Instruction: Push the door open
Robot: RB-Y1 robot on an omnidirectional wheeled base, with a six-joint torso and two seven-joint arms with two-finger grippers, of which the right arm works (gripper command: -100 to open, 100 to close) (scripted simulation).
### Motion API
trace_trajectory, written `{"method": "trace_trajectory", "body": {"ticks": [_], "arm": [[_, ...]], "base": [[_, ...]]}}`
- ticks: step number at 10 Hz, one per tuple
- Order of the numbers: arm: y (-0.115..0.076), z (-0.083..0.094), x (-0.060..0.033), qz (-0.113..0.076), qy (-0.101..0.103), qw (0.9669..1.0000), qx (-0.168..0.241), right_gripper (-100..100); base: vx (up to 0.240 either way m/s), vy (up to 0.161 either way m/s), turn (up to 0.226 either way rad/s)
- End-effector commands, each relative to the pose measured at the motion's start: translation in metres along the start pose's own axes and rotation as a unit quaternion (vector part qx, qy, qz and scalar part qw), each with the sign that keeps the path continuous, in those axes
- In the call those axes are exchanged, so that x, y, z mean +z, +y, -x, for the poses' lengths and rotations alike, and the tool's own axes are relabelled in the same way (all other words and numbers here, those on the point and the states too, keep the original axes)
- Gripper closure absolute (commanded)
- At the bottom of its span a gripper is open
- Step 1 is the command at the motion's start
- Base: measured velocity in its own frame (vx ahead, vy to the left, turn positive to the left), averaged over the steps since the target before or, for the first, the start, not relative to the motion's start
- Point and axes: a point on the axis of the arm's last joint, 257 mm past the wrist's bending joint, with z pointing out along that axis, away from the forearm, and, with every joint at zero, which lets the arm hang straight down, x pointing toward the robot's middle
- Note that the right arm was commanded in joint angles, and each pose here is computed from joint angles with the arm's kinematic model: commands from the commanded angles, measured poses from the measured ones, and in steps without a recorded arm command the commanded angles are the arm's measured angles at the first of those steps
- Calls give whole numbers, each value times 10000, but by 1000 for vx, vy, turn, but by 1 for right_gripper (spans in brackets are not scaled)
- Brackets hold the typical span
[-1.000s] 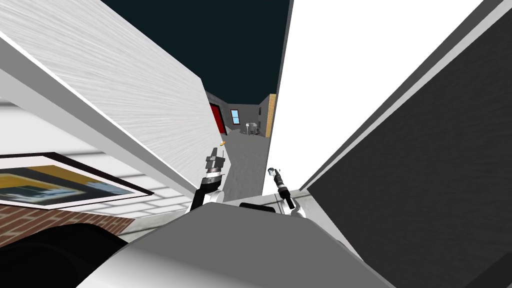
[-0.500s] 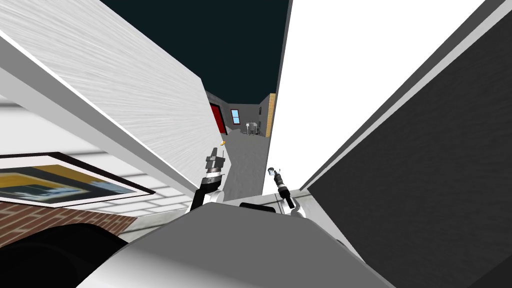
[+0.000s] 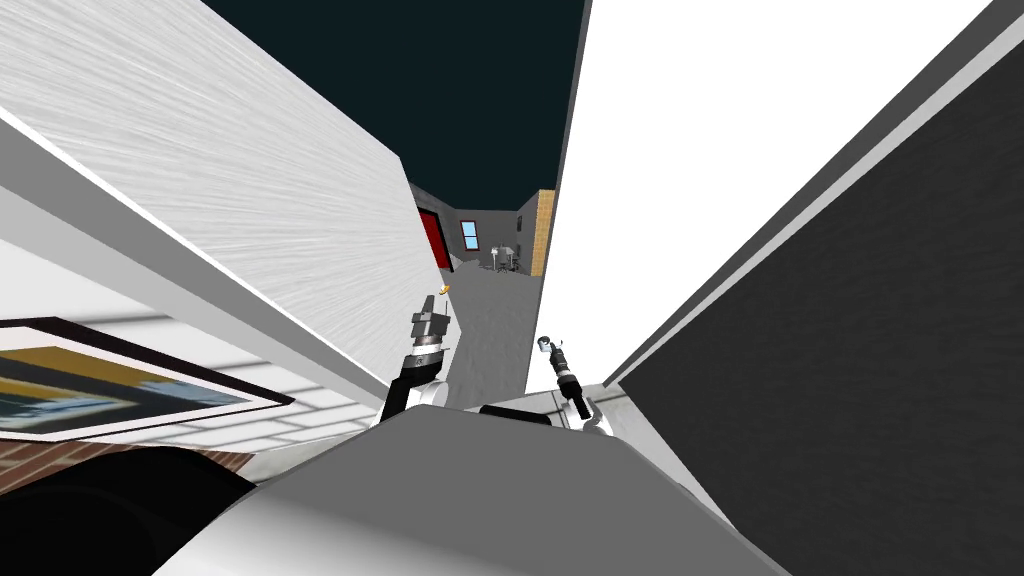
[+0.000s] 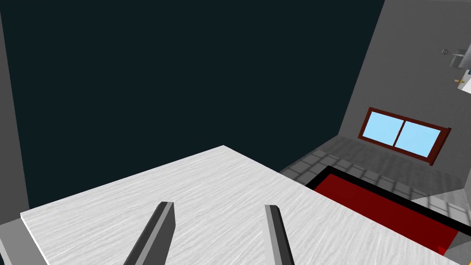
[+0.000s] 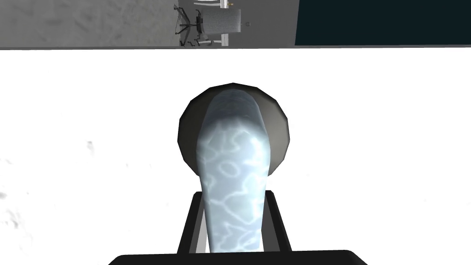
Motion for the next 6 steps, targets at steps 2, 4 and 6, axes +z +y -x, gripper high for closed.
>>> {"method": "trace_trajectory", "body": {"ticks": [2, 4, 6], "arm": [[81, 196, 20, 94, -190, 9998, -53, 100], [81, 254, 11, 93, -262, 9996, -57, 100], [82, 374, -9, 92, -414, 9991, -64, 100]], "base": [[168, 67, -20], [160, 81, -41], [86, 49, -28]]}}
